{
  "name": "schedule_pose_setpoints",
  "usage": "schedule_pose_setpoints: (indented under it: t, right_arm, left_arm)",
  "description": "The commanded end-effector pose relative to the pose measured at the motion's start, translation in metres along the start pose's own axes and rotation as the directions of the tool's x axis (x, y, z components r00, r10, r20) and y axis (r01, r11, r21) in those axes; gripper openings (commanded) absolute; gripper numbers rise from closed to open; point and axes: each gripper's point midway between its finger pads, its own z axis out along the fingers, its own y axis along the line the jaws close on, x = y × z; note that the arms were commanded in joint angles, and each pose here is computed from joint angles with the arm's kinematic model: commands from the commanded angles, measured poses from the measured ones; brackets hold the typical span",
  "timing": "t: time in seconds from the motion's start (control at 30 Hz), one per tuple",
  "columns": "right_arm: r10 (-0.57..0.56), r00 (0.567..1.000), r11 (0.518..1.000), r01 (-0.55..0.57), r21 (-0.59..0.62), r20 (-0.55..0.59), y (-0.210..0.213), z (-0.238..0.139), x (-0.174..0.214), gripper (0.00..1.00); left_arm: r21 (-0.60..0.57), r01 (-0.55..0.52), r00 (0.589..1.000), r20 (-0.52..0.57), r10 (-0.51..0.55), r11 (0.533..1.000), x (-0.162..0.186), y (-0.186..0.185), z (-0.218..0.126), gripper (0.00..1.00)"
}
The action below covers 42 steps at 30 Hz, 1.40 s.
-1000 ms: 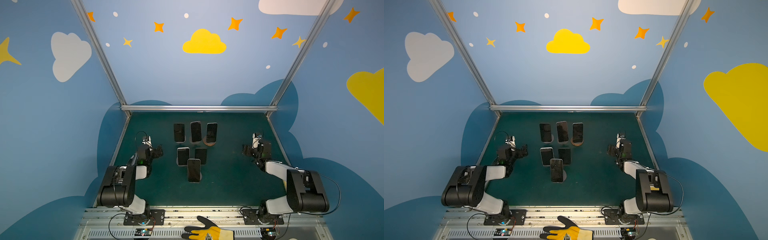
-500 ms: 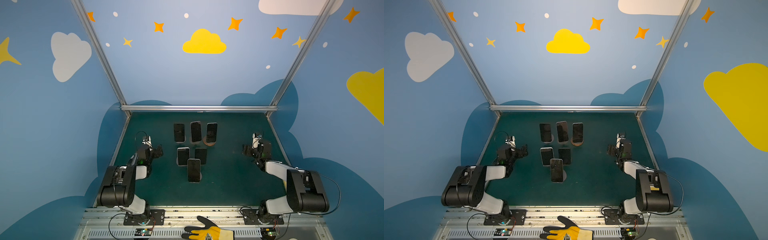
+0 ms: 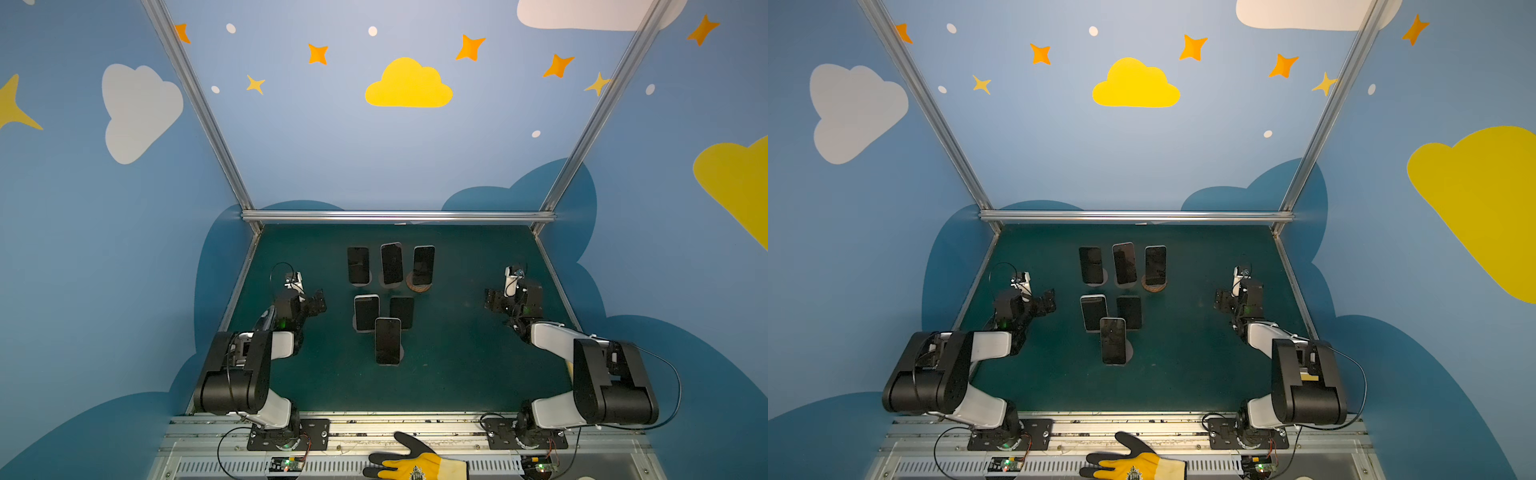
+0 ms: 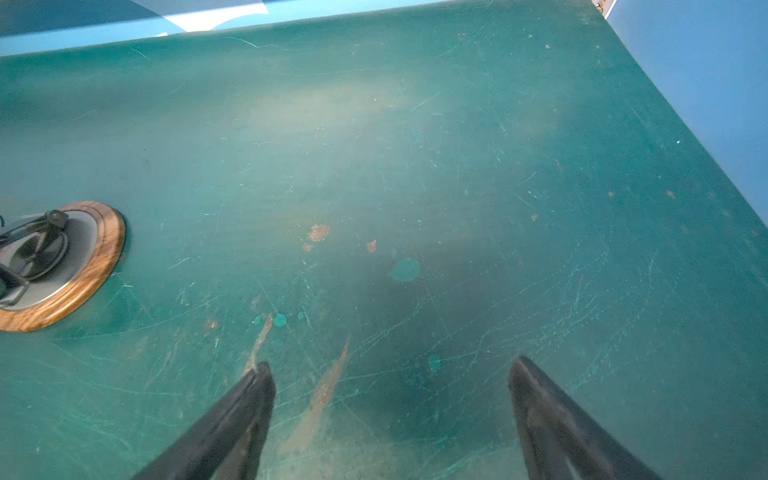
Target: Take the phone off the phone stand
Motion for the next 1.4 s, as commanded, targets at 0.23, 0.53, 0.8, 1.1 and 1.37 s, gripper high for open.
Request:
schedule_pose_setpoints:
  t: [0.23, 0.53, 0.8, 1.1, 1.37]
  right_arm:
    - [-0.009, 1.0, 1.0, 0.009, 0.002, 0.007, 0.001, 0.0, -0.004, 0.89]
    - [-0.008, 1.0, 1.0, 0.008, 0.003, 0.008, 0.0, 0.0, -0.004, 0.89]
    - [-0.003, 1.0, 1.0, 0.003, -0.005, 0.003, 0.0, 0.001, -0.003, 0.89]
    - [0.012, 1.0, 1.0, -0.012, -0.019, 0.002, -0.002, 0.001, -0.004, 0.89]
    - [0.007, 1.0, 0.996, -0.006, 0.086, -0.004, -0.007, -0.012, -0.021, 0.89]
  left_arm:
    - [0.001, -0.008, 1.0, 0.014, 0.008, 1.0, -0.008, -0.001, 0.0, 1.0]
    - [0.0, -0.007, 1.0, 0.014, 0.007, 1.0, -0.008, 0.0, 0.0, 1.0]
    - [0.0, -0.008, 1.0, 0.015, 0.008, 1.0, -0.008, -0.001, 0.001, 1.0]
    - [-0.004, 0.013, 1.0, 0.014, -0.013, 1.0, -0.009, 0.003, 0.001, 1.0]
    - [0.014, -0.001, 0.999, 0.041, 0.001, 1.0, -0.034, -0.005, -0.022, 1.0]
